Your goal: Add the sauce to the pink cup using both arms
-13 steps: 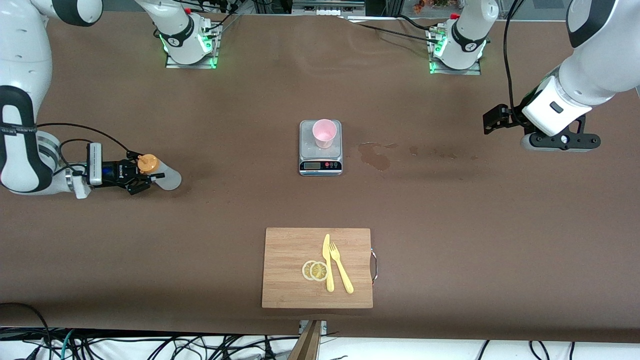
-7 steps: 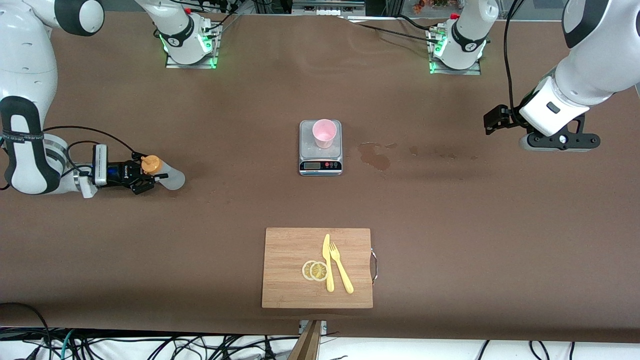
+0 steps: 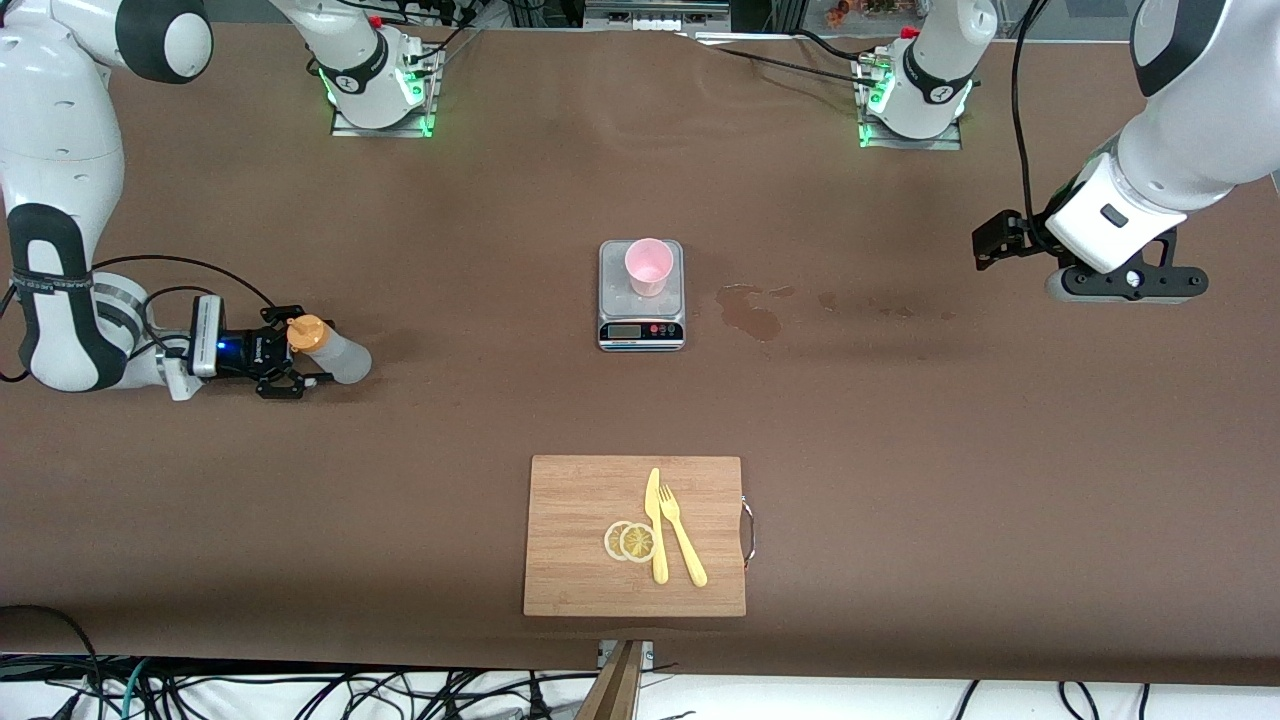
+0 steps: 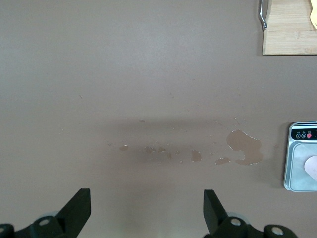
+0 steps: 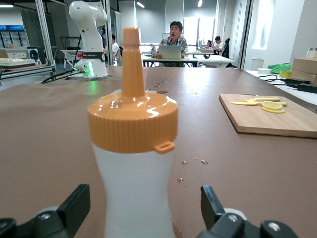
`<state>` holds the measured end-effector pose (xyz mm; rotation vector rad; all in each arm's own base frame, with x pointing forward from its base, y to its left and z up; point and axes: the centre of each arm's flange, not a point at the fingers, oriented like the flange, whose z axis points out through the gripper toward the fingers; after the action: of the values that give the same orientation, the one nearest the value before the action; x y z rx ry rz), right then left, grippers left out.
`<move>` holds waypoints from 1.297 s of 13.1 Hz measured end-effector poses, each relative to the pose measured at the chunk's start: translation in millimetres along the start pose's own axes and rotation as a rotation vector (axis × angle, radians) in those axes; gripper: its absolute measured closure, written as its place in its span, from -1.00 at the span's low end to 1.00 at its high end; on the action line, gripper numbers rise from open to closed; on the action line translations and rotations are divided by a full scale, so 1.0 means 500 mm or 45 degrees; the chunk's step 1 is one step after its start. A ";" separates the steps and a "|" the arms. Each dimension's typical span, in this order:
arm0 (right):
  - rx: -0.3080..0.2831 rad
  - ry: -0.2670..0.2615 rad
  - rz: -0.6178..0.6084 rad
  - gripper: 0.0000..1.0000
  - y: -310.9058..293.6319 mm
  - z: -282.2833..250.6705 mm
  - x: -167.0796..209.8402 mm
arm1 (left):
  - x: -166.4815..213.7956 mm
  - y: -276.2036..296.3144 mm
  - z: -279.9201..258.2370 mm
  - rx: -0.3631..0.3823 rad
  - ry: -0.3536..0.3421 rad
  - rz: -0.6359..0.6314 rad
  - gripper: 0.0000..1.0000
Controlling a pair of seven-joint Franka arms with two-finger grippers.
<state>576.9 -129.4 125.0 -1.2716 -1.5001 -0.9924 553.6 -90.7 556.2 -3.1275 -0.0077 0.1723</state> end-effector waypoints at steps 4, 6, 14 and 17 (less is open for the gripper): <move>0.043 -0.135 -0.039 -1.00 0.028 -0.099 0.080 | 0.000 0.000 0.000 0.000 0.000 0.000 -1.00; 0.102 -0.267 -0.013 -1.00 0.030 -0.156 0.165 | 0.000 0.000 0.000 0.000 0.000 0.000 -1.00; 0.010 -1.005 0.454 -1.00 -0.043 -0.334 0.654 | -0.001 0.000 -0.002 0.000 0.002 0.000 -1.00; -0.129 -1.228 0.650 -1.00 -0.053 -0.317 0.775 | -0.001 0.002 -0.002 0.000 0.002 0.002 -1.00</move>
<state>548.6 -183.0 540.1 -2.2393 -1.6432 -0.0746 553.3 -91.5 557.1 -3.1278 -0.0054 0.1697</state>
